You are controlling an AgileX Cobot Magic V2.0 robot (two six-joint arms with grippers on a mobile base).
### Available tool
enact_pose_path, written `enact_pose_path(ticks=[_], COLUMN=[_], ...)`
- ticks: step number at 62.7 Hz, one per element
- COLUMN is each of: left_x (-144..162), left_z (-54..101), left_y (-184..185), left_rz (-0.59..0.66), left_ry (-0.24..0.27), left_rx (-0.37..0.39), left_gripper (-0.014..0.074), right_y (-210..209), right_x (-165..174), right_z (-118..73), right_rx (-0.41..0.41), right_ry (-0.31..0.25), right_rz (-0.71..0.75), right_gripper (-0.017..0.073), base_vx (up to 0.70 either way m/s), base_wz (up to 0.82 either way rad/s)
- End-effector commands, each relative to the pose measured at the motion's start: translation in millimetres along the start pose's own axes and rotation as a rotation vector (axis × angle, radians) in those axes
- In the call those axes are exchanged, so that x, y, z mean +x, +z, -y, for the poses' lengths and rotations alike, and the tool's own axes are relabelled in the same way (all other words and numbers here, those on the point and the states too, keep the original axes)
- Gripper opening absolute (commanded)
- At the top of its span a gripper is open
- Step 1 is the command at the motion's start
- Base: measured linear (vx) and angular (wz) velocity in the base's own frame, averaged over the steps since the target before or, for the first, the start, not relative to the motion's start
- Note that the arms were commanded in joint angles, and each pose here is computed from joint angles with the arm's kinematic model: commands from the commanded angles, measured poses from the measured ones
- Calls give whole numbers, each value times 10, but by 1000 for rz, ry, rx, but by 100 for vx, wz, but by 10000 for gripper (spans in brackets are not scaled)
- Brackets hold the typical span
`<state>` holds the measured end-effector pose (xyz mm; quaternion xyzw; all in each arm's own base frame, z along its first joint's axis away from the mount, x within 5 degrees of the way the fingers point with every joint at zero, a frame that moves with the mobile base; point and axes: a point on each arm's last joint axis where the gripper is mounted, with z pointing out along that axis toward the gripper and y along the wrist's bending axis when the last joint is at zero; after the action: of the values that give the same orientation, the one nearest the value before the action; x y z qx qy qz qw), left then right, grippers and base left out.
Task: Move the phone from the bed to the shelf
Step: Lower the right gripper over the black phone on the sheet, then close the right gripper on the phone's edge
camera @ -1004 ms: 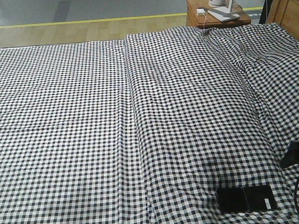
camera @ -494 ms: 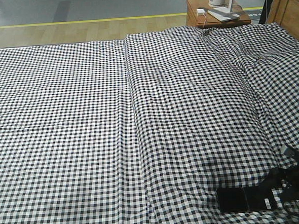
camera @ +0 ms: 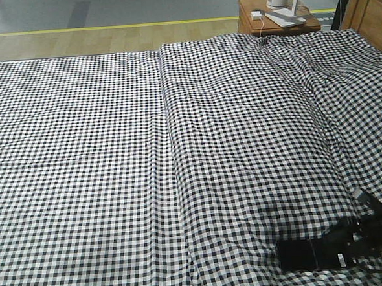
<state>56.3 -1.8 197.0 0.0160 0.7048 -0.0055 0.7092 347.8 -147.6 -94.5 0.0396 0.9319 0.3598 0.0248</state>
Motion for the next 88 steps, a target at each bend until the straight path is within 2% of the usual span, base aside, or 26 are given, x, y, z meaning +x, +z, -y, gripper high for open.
enact_pose_path(ticks=[1, 9, 21, 34, 43, 60, 70, 88], left_x=[-156, -156, -156, -156, -156, -156, -156, -156], left_z=[-1, -1, -1, -1, -1, -1, -1, -1], left_y=[-20, -20, -20, -20, -20, -20, -20, -20], left_rz=[105, 105, 105, 105, 105, 105, 105, 105], left_ry=[-20, -20, -20, -20, -20, -20, -20, -20], left_rx=[3, 3, 3, 3, 3, 3, 3, 3], left_gripper=[1, 1, 1, 1, 1, 1, 1, 1], right_y=[-134, 11, 134, 124, 121, 106, 92, -170], right_x=[-96, -17, 46, 31, 42, 67, 69, -70], right_z=[-119, -61, -72, -115, -127, -175, -197, -351], right_rx=[-65, -103, -212, -266, -280, -336, -355, -321], right_ry=[-30, -4, -25, -31, -38, -66, -75, -106], right_rz=[44, 19, 21, 43, 32, 10, 5, 42], right_gripper=[617, 612, 598, 511, 366, -16, -11, -6], base_vx=[0, 0, 0, 0, 0, 0, 0, 0], base_wz=[0, 0, 0, 0, 0, 0, 0, 0])
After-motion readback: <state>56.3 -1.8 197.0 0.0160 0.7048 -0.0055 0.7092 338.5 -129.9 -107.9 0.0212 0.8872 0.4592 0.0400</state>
